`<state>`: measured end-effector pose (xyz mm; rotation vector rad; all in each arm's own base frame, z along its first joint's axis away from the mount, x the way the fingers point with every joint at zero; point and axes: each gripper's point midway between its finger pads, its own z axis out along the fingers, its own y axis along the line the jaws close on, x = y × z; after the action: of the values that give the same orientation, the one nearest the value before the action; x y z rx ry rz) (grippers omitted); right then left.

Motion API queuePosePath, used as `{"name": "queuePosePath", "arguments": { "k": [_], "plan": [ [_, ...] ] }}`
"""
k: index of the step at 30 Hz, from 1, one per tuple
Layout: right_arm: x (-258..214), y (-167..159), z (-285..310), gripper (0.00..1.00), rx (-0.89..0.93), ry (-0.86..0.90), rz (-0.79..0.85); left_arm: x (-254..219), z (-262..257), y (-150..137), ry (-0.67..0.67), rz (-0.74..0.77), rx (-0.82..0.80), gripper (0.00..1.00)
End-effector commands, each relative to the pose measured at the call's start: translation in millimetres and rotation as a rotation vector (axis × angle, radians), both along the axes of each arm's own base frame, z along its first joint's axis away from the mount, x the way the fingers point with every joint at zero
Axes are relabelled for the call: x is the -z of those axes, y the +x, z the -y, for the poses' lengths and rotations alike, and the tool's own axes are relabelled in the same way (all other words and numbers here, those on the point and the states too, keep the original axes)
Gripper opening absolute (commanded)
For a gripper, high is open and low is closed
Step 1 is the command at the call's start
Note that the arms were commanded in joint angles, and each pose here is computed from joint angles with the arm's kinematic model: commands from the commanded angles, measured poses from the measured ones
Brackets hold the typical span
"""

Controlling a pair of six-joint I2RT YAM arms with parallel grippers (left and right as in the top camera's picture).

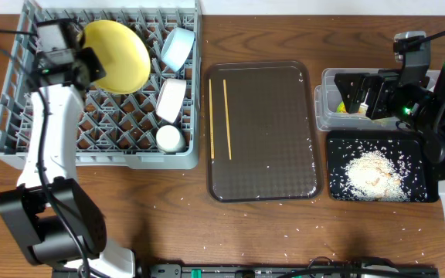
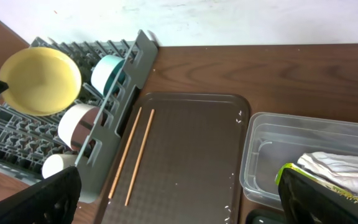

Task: Sort waste into correct bins and load items into the dishwasher
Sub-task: 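Lower yellow plate into rack slots and release left gripper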

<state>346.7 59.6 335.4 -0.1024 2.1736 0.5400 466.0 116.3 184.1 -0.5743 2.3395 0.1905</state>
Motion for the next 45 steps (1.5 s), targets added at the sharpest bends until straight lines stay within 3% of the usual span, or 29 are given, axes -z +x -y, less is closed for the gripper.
{"name": "queuePosePath", "arguments": {
  "k": [1,9,14,27,34,39,45],
  "plan": [
    [-3,1,2,0.99,0.0,-0.012,0.012,-12,1,-3,0.12,-0.007,-0.025,0.07],
    [-3,1,2,0.99,0.0,-0.012,0.012,-13,13,-6,0.194,-0.037,-0.019,0.08],
    [-3,1,2,0.99,0.0,-0.012,0.012,-7,22,-11,0.19,-0.073,0.003,0.31],
    [-3,1,2,0.99,0.0,-0.012,0.013,4,77,-13,0.149,-0.119,0.141,0.37],
    [-3,1,2,0.99,0.0,-0.012,0.012,4,95,-3,0.097,-0.079,0.194,0.35],
    [-3,1,2,0.99,0.0,-0.012,0.012,11,100,8,0.079,-0.061,0.21,0.09],
    [-3,1,2,0.99,0.0,-0.012,0.012,28,107,20,0.048,-0.06,0.237,0.08]
  ]
}}
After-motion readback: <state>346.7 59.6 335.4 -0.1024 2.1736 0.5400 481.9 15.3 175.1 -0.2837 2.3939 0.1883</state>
